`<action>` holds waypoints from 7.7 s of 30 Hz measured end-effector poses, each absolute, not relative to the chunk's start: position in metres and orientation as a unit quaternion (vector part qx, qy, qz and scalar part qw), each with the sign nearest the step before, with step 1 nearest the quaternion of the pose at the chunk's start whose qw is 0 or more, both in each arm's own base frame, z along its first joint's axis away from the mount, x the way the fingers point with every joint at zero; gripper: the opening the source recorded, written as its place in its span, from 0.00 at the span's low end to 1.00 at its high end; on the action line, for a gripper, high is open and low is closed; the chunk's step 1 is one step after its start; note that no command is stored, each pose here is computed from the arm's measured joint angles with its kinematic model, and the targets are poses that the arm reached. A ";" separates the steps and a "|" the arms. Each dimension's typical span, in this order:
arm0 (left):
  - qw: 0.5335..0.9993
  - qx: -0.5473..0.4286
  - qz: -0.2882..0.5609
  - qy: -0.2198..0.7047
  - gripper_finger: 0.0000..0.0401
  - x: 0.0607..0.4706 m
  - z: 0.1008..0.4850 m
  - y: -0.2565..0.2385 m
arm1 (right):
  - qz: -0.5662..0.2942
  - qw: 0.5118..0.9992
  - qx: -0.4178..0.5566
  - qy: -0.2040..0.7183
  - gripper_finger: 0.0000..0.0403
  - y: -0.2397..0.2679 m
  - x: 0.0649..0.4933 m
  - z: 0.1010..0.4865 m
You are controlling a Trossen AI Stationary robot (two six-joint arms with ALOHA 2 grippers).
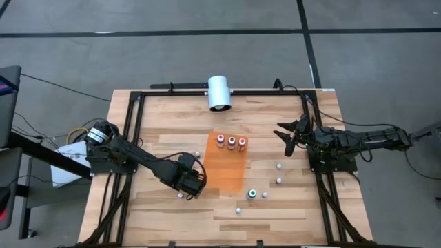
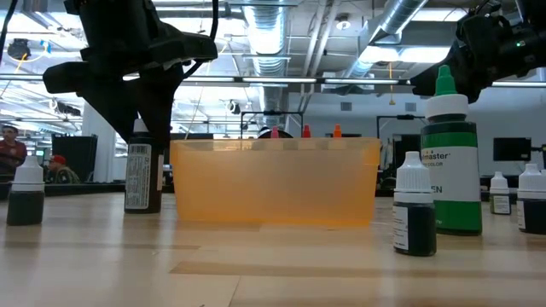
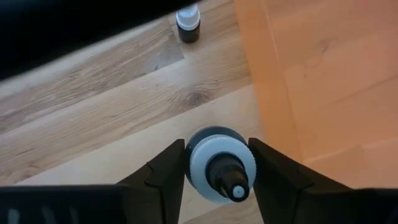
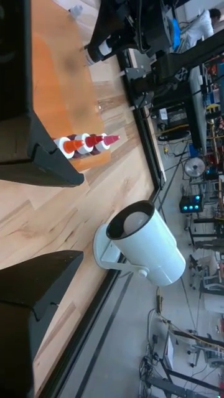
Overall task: Pick & Place food coloring
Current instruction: Put the large black food coloring bottle into the orange bin, then put the large green food coloring bottle into the orange bin
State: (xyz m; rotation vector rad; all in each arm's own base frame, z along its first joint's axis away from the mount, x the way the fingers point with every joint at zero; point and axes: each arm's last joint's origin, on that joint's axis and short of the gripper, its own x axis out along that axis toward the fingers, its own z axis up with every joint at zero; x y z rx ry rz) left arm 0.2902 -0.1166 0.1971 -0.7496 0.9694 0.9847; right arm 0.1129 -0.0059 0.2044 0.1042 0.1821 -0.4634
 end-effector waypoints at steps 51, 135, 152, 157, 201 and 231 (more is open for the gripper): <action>0.882 -0.131 0.213 0.399 0.39 0.308 0.352 -0.118 | -0.229 0.968 0.050 0.093 0.41 -0.006 0.113 0.204; 0.769 -0.173 0.391 0.476 0.38 0.412 0.197 -0.033 | -0.122 0.990 0.027 0.061 0.41 -0.003 0.075 0.206; 0.761 -0.173 0.400 0.480 0.40 0.410 0.197 -0.033 | -0.122 0.990 0.027 0.061 0.41 -0.003 0.075 0.206; 0.747 -0.175 0.412 0.492 0.48 0.406 0.194 -0.032 | -0.122 0.990 0.027 0.061 0.41 -0.003 0.075 0.206; 0.706 -0.125 0.480 0.505 0.60 0.366 0.278 -0.077 | -0.122 0.990 0.026 0.061 0.41 -0.003 0.075 0.206; 0.821 -0.293 0.399 0.286 0.60 0.188 0.226 -0.029 | 0.002 0.996 0.052 0.078 0.41 0.021 0.120 0.243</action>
